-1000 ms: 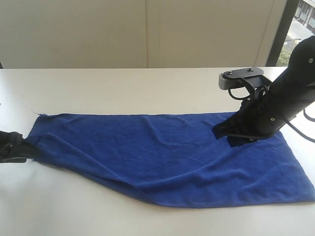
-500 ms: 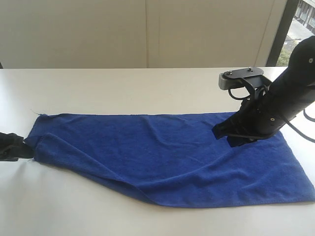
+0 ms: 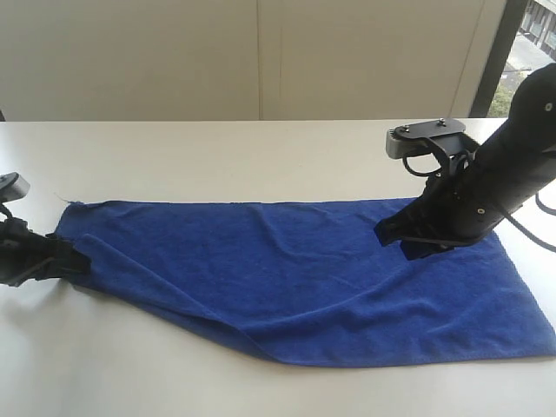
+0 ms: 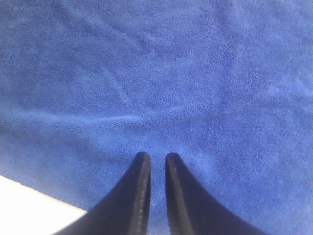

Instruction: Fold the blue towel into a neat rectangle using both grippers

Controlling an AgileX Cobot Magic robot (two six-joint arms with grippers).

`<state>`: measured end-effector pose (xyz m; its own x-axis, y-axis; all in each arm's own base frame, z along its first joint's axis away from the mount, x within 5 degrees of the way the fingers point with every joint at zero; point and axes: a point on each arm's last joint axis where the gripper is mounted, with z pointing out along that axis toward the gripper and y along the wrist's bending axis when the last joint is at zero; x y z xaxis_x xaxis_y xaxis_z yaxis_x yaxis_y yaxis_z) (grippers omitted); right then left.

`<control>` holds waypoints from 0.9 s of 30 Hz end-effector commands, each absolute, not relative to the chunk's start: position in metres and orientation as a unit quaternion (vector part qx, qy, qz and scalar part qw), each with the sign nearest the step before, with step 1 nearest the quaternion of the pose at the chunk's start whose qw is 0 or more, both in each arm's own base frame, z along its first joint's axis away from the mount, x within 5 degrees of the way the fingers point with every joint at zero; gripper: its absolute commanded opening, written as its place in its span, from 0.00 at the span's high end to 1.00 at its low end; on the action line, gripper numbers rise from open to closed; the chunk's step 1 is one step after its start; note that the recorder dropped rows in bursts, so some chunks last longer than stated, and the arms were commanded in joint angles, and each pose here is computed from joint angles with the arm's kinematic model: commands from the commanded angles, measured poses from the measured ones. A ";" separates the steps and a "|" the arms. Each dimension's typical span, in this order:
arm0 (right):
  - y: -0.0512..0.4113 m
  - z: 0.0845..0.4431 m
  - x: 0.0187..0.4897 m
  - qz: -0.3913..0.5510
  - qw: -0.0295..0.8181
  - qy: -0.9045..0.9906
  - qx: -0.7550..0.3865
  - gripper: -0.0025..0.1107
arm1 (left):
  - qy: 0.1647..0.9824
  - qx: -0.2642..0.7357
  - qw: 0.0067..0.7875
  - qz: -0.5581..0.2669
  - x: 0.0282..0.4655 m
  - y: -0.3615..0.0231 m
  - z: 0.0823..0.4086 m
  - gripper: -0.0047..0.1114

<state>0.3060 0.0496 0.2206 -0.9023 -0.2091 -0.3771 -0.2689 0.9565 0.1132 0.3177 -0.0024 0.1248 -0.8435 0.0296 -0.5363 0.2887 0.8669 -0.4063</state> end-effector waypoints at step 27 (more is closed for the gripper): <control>0.101 0.223 0.320 0.105 0.226 0.943 -0.222 0.98 | 0.928 0.121 0.258 -0.240 0.307 -0.006 0.147 0.71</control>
